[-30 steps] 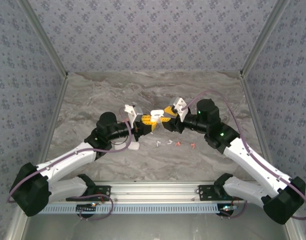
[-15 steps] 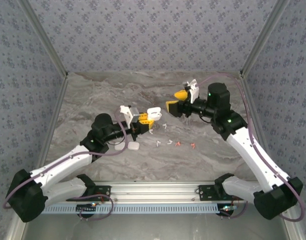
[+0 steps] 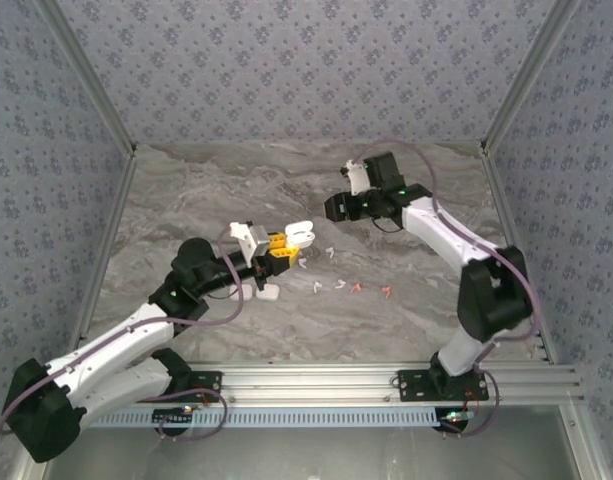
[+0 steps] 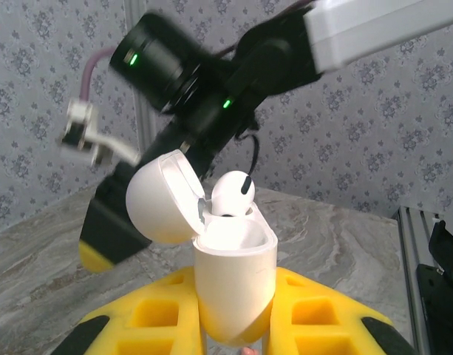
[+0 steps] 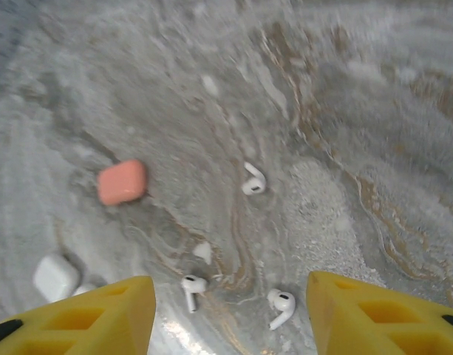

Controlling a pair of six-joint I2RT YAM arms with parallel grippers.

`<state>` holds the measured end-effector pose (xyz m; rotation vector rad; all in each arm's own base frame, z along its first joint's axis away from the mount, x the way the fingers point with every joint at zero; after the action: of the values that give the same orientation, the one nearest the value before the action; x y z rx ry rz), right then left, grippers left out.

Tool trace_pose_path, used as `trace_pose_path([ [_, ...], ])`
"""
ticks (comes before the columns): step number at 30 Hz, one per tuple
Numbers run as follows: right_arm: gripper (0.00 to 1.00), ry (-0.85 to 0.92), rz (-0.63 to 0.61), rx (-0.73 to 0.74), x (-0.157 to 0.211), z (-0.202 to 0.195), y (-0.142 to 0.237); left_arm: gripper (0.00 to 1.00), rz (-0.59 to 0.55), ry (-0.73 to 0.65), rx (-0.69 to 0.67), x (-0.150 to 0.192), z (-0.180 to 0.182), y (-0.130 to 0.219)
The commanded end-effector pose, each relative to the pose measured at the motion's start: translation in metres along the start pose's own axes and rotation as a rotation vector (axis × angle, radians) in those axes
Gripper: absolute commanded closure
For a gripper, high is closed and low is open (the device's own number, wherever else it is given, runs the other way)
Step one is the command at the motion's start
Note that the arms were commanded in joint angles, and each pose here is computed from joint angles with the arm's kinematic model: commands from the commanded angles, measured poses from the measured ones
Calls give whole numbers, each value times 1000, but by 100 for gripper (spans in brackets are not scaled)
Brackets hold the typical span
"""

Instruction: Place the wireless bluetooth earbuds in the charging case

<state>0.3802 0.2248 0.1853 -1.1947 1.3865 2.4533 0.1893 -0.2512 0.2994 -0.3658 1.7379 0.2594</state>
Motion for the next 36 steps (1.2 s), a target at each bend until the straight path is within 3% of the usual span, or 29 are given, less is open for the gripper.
trace_pose_path([
  [1,42,-54,42,45,1,-2,-25,100,-19,-26,-4,-4,-3,3],
  [8,38,-15,136,180,13,-10,-91,100,-17,-20,-2,-4,-3,3],
  [16,35,71,219,238,21,-9,-138,100,-17,-17,-6,-5,-3,4],
  [25,34,125,277,303,32,-11,-157,100,-19,-15,-11,-6,-3,5],
  [36,40,147,327,328,45,-16,-153,100,-15,-13,-19,-5,-1,4],
])
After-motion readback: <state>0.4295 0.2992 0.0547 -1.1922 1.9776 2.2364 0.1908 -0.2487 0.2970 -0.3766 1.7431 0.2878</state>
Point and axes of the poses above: each hand's point on the last joint's axis, 136 mm out from that joint toward the fingers, its own y axis back along the fingers, its own z axis along the line the jaws close on, x = y × z, the point moved 3 cm from there along y, back along the fingers, and after that the axes turned 9 degrees about y, right-handed, at the moved point
